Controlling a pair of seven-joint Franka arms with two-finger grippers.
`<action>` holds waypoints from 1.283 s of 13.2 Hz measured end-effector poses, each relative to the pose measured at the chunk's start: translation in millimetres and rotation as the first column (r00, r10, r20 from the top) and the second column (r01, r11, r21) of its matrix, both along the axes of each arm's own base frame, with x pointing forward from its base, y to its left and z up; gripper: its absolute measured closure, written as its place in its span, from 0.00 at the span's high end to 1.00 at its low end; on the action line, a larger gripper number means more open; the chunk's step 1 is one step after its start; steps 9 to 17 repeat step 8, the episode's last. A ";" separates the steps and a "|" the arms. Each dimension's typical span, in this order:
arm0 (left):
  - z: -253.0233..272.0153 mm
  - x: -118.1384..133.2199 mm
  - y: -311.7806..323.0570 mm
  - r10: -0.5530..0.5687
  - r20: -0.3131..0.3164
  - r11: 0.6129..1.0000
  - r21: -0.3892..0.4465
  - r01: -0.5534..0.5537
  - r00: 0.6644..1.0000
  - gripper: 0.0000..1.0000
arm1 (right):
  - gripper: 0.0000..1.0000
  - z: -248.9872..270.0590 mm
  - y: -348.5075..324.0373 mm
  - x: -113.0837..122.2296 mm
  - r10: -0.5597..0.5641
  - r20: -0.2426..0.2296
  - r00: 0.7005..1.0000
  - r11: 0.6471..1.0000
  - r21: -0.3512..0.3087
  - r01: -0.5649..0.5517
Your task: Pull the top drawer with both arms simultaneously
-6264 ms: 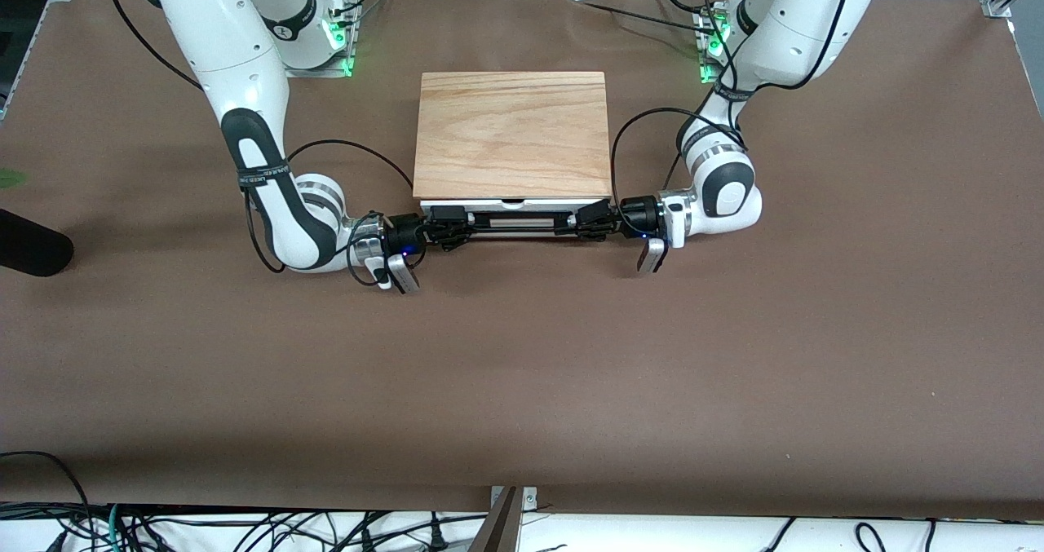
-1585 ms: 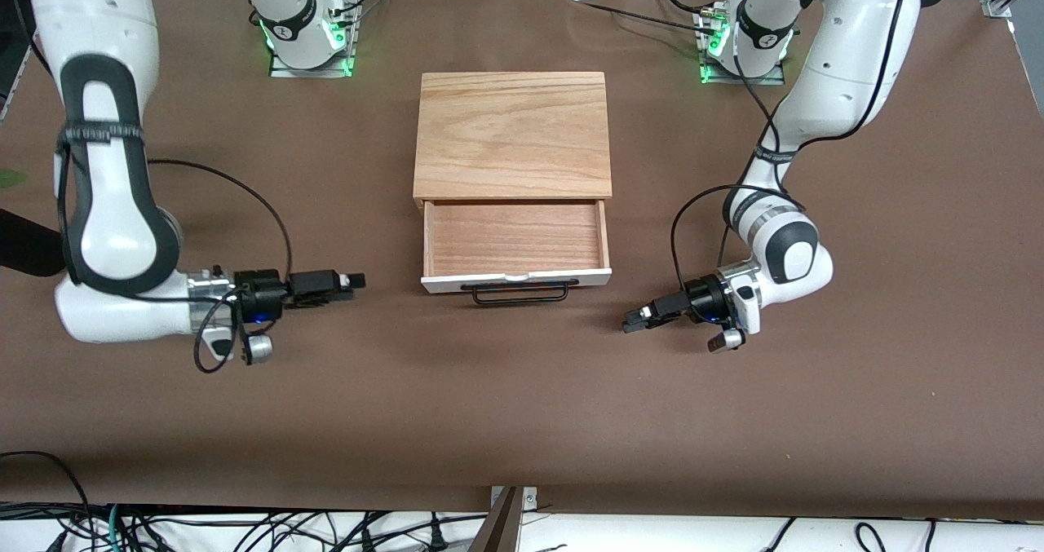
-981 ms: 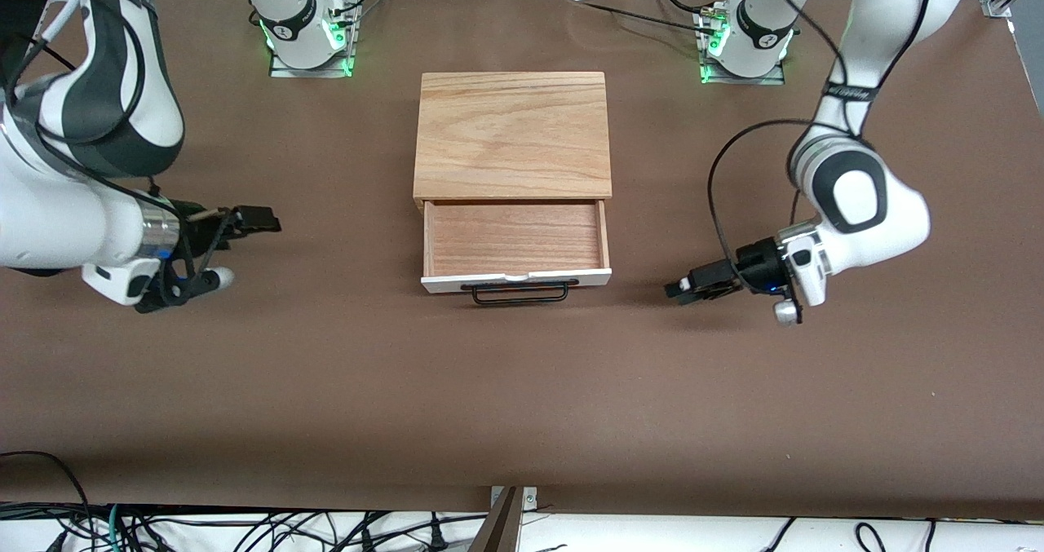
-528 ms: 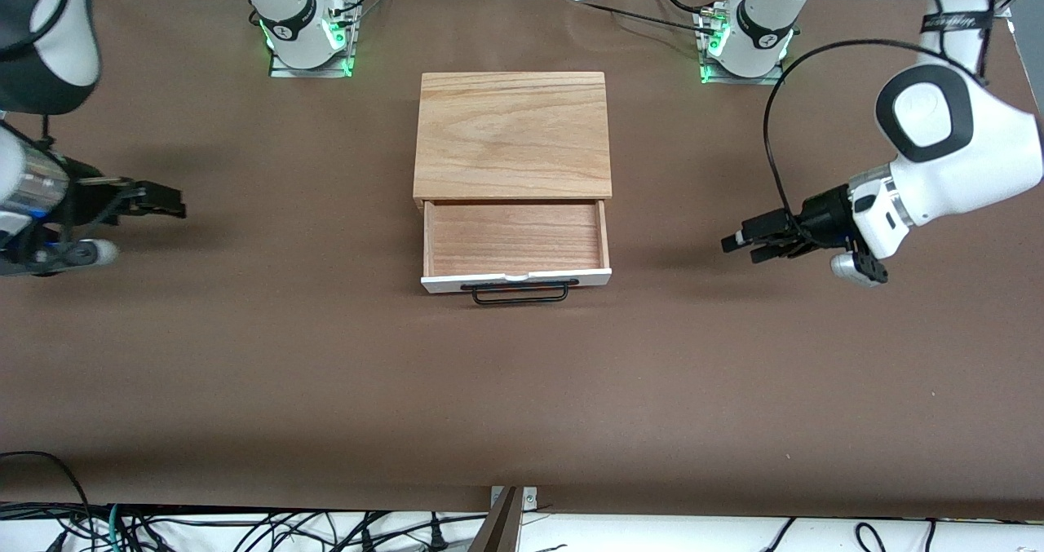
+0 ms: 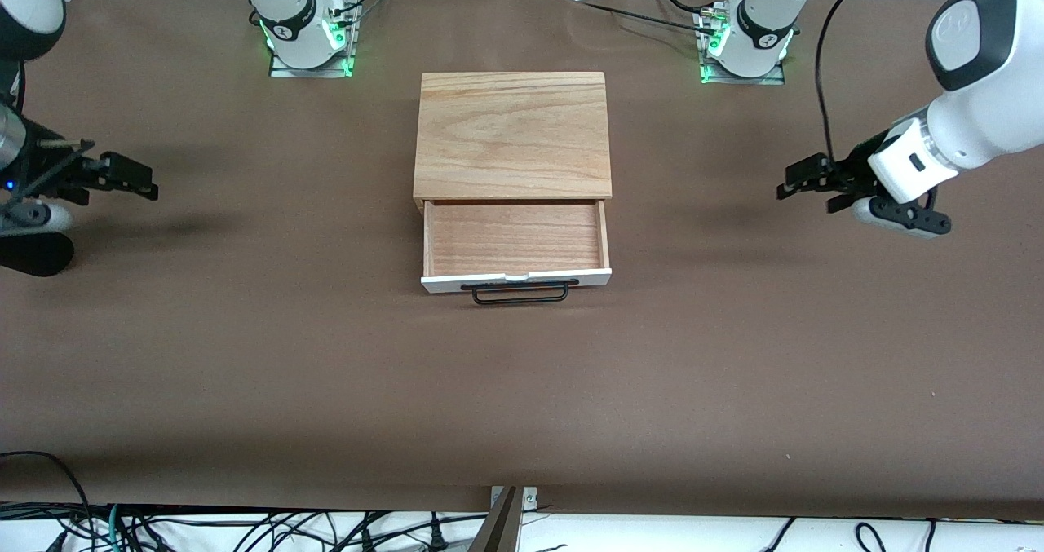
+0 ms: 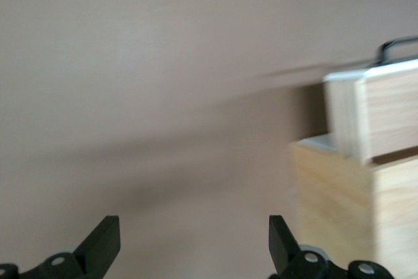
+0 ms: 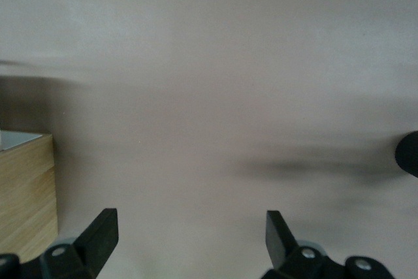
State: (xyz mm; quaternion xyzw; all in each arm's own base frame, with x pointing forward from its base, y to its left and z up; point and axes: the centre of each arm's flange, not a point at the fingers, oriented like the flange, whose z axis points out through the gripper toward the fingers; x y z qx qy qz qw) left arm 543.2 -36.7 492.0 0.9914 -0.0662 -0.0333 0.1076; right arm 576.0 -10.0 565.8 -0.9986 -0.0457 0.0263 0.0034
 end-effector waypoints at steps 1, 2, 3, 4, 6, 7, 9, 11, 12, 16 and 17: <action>12.8 -2.0 3.8 -0.020 -0.004 0.999 0.040 0.020 1.000 1.00 | 1.00 -1.4 -0.8 -13.5 0.000 0.012 1.000 1.000 0.002 0.000; 26.1 -3.6 7.3 -0.031 -0.012 0.997 0.066 0.031 0.999 1.00 | 1.00 -1.0 -0.6 -20.9 0.001 0.016 1.000 1.000 0.001 -0.001; 41.2 -4.8 12.0 -0.040 -0.017 0.995 0.096 0.041 0.999 1.00 | 1.00 0.1 0.1 -23.2 0.003 0.017 1.000 1.000 0.000 -0.003; 56.2 -5.5 17.3 -0.049 -0.016 0.989 0.138 0.051 0.999 1.00 | 1.00 -0.1 0.8 -23.1 0.005 0.017 1.000 1.000 -0.003 -0.005; 81.3 -5.2 25.7 -0.061 0.001 0.975 0.214 0.059 0.998 1.00 | 1.00 -1.6 0.4 -22.5 0.008 0.014 1.000 1.000 -0.014 -0.008; 87.3 -4.9 27.5 -0.061 0.007 0.972 0.226 0.058 0.998 1.00 | 1.00 -2.1 -0.2 -22.3 0.008 0.013 1.000 1.000 -0.017 -0.008; 88.9 -4.6 29.2 -0.058 0.010 0.972 0.228 0.054 0.998 1.00 | 1.00 -2.5 -0.9 -22.1 0.007 0.012 1.000 1.000 -0.017 -0.007; 88.9 -4.6 29.2 -0.058 0.010 0.972 0.228 0.054 0.998 1.00 | 1.00 -2.5 -0.9 -22.1 0.007 0.012 1.000 1.000 -0.017 -0.007; 88.9 -4.6 29.2 -0.058 0.010 0.972 0.228 0.054 0.998 1.00 | 1.00 -2.5 -0.9 -22.1 0.007 0.012 1.000 1.000 -0.017 -0.007; 88.9 -4.6 29.2 -0.058 0.010 0.972 0.228 0.054 0.998 1.00 | 1.00 -2.5 -0.9 -22.1 0.007 0.012 1.000 1.000 -0.017 -0.007; 88.9 -4.6 29.2 -0.058 0.010 0.972 0.228 0.054 0.998 1.00 | 1.00 -2.5 -0.9 -22.1 0.007 0.012 1.000 1.000 -0.017 -0.007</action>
